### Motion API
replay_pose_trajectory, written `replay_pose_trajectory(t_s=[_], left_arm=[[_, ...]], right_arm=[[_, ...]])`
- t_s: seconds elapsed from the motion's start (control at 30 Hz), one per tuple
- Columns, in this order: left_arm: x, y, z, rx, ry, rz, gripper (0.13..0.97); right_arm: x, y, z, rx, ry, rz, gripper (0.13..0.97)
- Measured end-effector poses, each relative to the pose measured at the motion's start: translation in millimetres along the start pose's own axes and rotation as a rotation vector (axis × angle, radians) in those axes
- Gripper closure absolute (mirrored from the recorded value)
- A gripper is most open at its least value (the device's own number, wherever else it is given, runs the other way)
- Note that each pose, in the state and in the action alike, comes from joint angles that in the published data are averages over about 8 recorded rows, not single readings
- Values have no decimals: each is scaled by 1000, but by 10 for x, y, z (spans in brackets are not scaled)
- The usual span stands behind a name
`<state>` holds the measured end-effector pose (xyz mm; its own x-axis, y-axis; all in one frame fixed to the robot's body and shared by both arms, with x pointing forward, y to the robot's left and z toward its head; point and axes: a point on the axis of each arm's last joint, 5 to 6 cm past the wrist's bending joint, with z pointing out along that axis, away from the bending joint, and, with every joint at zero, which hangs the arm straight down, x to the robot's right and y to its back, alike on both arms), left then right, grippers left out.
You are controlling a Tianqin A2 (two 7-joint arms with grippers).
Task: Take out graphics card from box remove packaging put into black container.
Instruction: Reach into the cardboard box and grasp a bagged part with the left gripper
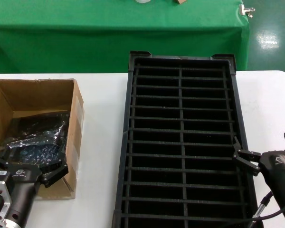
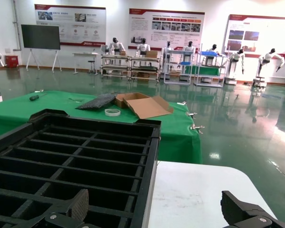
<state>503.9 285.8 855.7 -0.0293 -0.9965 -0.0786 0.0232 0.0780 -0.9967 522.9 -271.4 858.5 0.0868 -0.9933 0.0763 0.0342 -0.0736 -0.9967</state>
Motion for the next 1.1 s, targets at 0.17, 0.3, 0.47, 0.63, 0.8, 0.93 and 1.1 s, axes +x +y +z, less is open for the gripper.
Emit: replay_pose_trajectory(t_s=[0.17,0.3,0.47,0.63,0.8,0.93,1.1], left_arm=[[0,0,0,0,0,0,132],[0,0,0,0,0,0,132],[0,0,0,0,0,0,132],[-5,-6,1,3,-2,2,132],[-53,-85,3,31,-10,12,132],[-152,-255,-4,89,-24,36,132],[-344,-559,-28,182,-57,106,132]], right_arm=[[0,0,0,0,0,0,130],[0,0,0,0,0,0,130],[0,0,0,0,0,0,130],[0,0,0,0,0,0,130],[0,0,0,0,0,0,130],[0,0,0,0,0,0,130],[0,0,0,0,0,0,130]])
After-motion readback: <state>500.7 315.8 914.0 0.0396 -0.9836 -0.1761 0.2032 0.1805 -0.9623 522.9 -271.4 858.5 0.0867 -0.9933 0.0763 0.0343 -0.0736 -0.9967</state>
